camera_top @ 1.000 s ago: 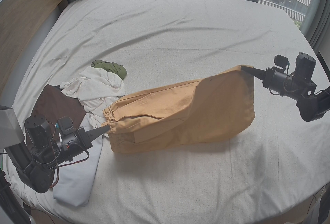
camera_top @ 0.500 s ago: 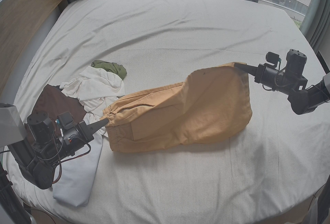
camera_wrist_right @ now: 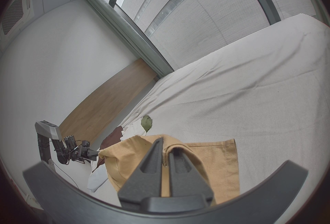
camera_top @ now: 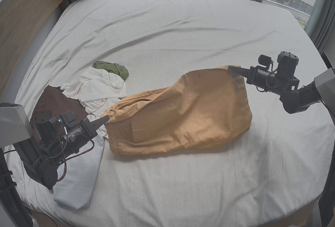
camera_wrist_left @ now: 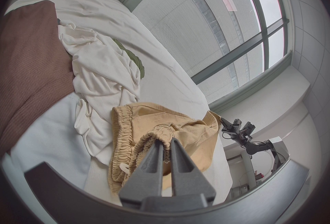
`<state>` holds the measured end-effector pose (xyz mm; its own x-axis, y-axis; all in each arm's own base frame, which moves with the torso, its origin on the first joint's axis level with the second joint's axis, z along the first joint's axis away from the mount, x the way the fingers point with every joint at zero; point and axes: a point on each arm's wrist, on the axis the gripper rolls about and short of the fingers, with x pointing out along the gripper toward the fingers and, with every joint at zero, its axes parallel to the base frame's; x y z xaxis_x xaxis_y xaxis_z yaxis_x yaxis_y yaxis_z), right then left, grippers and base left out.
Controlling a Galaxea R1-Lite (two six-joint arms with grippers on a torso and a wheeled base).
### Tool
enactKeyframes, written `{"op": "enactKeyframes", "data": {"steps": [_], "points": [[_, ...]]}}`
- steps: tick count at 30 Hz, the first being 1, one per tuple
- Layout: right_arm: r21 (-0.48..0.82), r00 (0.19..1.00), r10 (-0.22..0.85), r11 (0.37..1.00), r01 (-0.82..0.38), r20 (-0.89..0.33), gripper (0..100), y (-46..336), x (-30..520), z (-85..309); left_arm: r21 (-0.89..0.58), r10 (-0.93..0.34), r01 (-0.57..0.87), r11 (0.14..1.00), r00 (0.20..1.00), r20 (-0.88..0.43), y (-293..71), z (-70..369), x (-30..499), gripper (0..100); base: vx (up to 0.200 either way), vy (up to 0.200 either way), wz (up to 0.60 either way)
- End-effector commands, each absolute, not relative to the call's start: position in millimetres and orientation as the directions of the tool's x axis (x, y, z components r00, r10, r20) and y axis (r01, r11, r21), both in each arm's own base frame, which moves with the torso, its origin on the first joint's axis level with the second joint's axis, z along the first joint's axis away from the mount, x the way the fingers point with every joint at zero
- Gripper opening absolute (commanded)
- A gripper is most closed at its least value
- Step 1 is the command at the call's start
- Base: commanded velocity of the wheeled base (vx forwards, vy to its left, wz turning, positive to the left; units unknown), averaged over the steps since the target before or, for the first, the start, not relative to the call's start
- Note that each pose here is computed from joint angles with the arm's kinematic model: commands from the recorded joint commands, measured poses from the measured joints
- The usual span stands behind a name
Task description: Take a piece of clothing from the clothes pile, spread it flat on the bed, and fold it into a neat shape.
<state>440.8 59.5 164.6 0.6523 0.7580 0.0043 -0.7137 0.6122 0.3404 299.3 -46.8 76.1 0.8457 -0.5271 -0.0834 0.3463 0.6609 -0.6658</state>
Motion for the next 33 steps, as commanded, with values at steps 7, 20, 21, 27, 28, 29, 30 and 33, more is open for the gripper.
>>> {"op": "enactKeyframes", "data": {"steps": [7,20,21,27,28,29,30,33], "points": [[0.347,0.658,0.753,0.618,-0.706,-0.003,0,60.3,455.0,150.1,-0.667,-0.486,0.306,0.680,0.869,-0.097,-47.5,65.5,312.2,0,0.000,0.000,0.00],[0.341,0.667,0.745,0.627,-0.700,0.000,0,61.5,461.9,146.2,-0.665,-0.482,0.303,0.682,0.871,-0.097,-47.7,61.6,318.5,0,0.000,0.000,0.00],[0.341,0.667,0.745,0.627,-0.700,0.000,0,61.6,462.9,145.0,-0.665,-0.482,0.305,0.682,0.871,-0.094,-47.8,62.1,319.1,0,0.000,0.000,0.00],[0.344,0.667,0.745,0.628,-0.699,-0.005,0,61.9,466.1,140.0,-0.664,-0.478,0.303,0.683,0.874,-0.092,-46.3,62.3,319.6,0,0.000,0.000,0.00],[0.343,0.666,0.746,0.626,-0.700,-0.003,100,62.8,467.8,138.9,-0.664,-0.478,0.303,0.683,0.874,-0.092,-46.3,62.3,319.6,100,0.000,0.000,0.00],[0.343,0.666,0.746,0.626,-0.700,-0.003,100,62.8,467.8,138.9,-0.664,-0.478,0.303,0.683,0.874,-0.092,-46.3,62.3,319.6,100,0.000,0.000,0.00],[0.339,0.674,0.739,0.633,-0.696,0.002,100,62.9,471.1,139.0,-0.664,-0.476,0.304,0.683,0.875,-0.090,-45.9,62.8,320.2,100,0.000,0.000,0.00],[0.329,0.732,0.682,0.688,-0.646,0.011,100,64.2,476.5,135.9,-0.657,-0.449,0.303,0.690,0.891,-0.060,-43.6,68.4,326.4,100,0.000,0.000,0.00]]}}
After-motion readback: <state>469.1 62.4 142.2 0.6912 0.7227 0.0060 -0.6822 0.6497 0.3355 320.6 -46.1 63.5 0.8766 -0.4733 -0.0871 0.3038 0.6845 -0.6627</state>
